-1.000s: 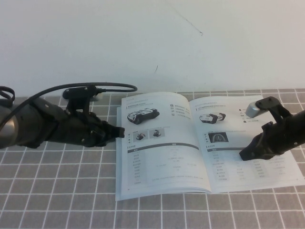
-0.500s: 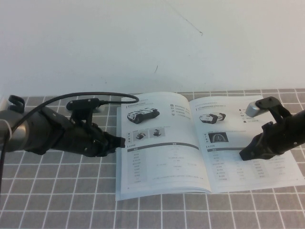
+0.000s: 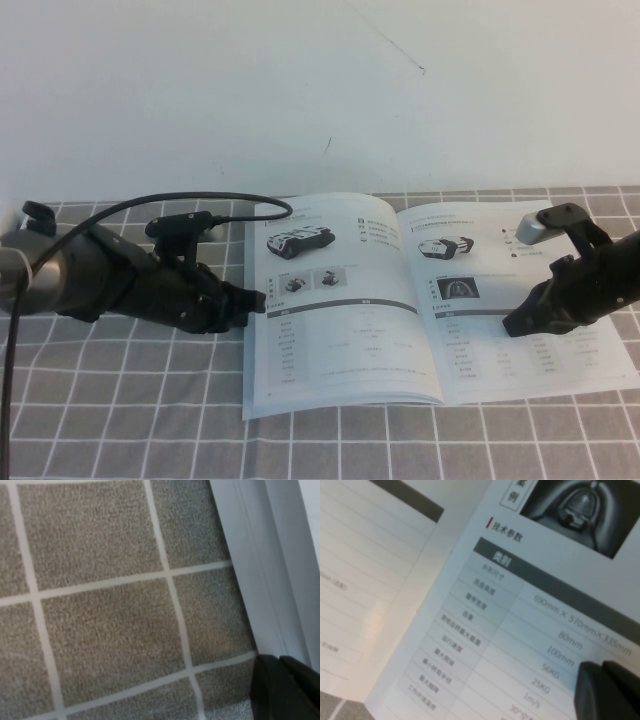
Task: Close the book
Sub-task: 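Close the open booklet and leave it lying on the table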
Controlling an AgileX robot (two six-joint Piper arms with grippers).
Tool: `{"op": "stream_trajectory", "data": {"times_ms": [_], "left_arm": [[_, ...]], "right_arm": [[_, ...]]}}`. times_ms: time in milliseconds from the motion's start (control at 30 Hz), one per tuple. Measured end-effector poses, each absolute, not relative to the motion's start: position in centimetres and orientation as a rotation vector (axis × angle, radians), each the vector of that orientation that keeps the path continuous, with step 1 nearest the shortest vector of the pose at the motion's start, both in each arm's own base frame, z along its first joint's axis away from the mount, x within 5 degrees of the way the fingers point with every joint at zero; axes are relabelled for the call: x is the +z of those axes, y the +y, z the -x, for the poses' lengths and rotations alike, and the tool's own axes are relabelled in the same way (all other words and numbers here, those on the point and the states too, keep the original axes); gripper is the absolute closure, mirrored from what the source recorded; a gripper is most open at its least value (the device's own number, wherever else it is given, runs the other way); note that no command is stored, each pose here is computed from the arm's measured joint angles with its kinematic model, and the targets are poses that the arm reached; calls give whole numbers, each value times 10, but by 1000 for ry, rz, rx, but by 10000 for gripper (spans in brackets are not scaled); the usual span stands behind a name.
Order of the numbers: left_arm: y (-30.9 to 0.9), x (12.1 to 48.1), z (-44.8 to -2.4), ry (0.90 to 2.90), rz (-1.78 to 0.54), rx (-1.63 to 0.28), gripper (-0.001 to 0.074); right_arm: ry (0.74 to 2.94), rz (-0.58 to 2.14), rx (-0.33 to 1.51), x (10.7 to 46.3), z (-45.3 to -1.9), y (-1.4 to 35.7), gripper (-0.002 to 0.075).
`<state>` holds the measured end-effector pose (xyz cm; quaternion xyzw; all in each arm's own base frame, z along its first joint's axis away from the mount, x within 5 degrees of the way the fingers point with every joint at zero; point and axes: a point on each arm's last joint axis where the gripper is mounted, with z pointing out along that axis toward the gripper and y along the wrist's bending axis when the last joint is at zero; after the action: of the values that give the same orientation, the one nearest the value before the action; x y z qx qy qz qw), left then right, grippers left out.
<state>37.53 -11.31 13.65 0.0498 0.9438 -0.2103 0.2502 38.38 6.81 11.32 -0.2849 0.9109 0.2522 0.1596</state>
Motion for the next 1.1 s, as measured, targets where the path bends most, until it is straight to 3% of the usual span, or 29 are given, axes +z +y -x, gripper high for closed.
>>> {"op": "stream_trajectory", "data": {"times_ms": [267, 667, 900, 1100], "left_arm": [[-116, 136, -375, 2571, -91, -649, 739], [-138, 146, -372, 2413, -213, -990, 739], [-138, 145, -370, 2416, -291, -969, 738], [-122, 146, -371, 2482, -304, -792, 739]], "right_arm": [[2608, 807, 724, 113, -384, 68, 729], [2610, 802, 725, 113, -384, 68, 729], [2610, 802, 726, 113, -384, 68, 729], [2610, 802, 726, 113, -384, 68, 729]]}}
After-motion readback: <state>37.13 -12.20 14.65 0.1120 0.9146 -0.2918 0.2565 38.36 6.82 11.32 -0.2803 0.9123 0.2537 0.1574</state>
